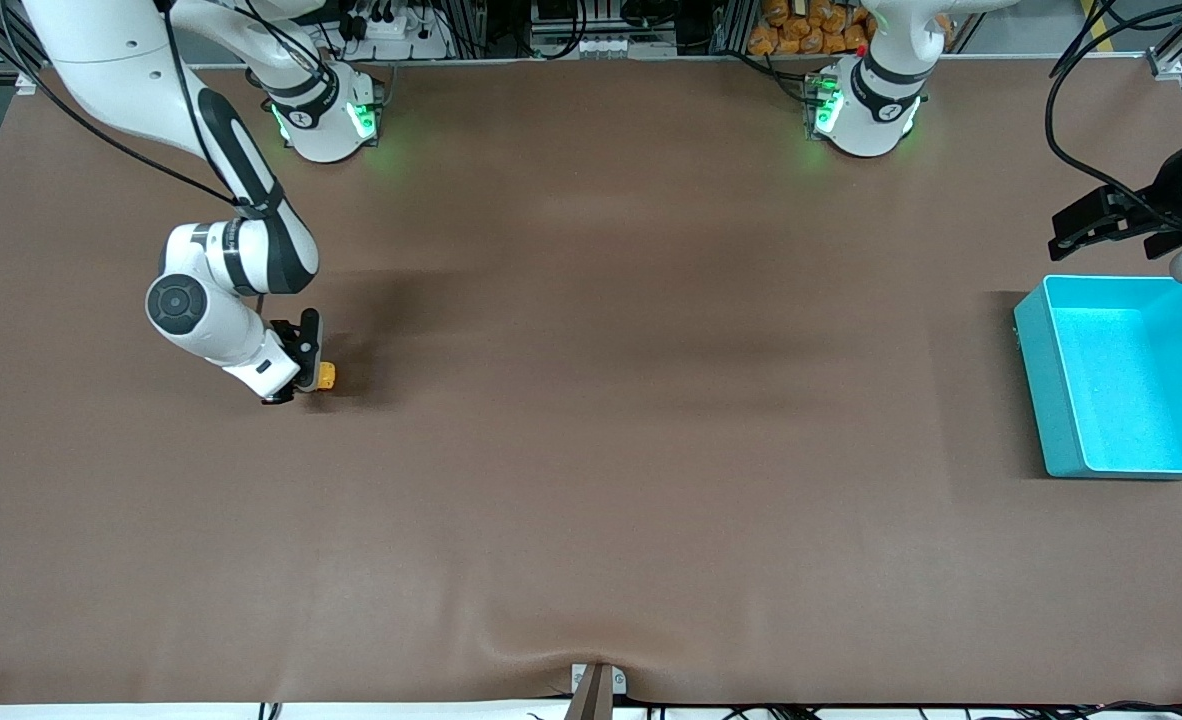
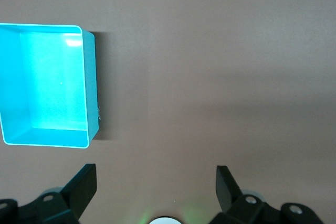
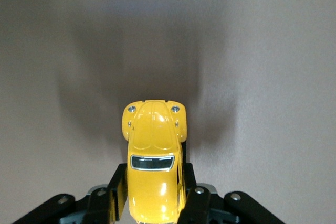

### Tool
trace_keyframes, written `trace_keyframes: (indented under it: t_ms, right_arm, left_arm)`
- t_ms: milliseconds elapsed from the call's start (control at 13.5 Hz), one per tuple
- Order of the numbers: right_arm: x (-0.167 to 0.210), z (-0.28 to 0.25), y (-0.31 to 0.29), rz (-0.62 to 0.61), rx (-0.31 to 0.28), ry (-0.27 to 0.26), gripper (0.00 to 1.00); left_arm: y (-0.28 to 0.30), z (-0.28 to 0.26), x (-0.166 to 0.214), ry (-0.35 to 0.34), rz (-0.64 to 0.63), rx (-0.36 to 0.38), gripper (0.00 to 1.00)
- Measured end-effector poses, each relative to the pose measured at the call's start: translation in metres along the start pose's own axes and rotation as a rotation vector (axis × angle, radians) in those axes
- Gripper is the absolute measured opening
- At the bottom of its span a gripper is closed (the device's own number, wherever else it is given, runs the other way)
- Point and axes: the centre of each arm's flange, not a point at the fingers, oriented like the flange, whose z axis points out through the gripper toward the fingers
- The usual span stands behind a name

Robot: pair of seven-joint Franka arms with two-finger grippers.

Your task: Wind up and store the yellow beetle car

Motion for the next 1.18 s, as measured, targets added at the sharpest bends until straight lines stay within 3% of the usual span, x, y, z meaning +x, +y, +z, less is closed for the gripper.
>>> trace_keyframes:
  t_ms: [1182]
  right_arm:
    - [-0.064,0.004,0.000,-0.042,-0.004,0.008,0.45]
  left_arm:
    - [0.000,0.004,0.000,-0.008,0.000,0.000,1.00]
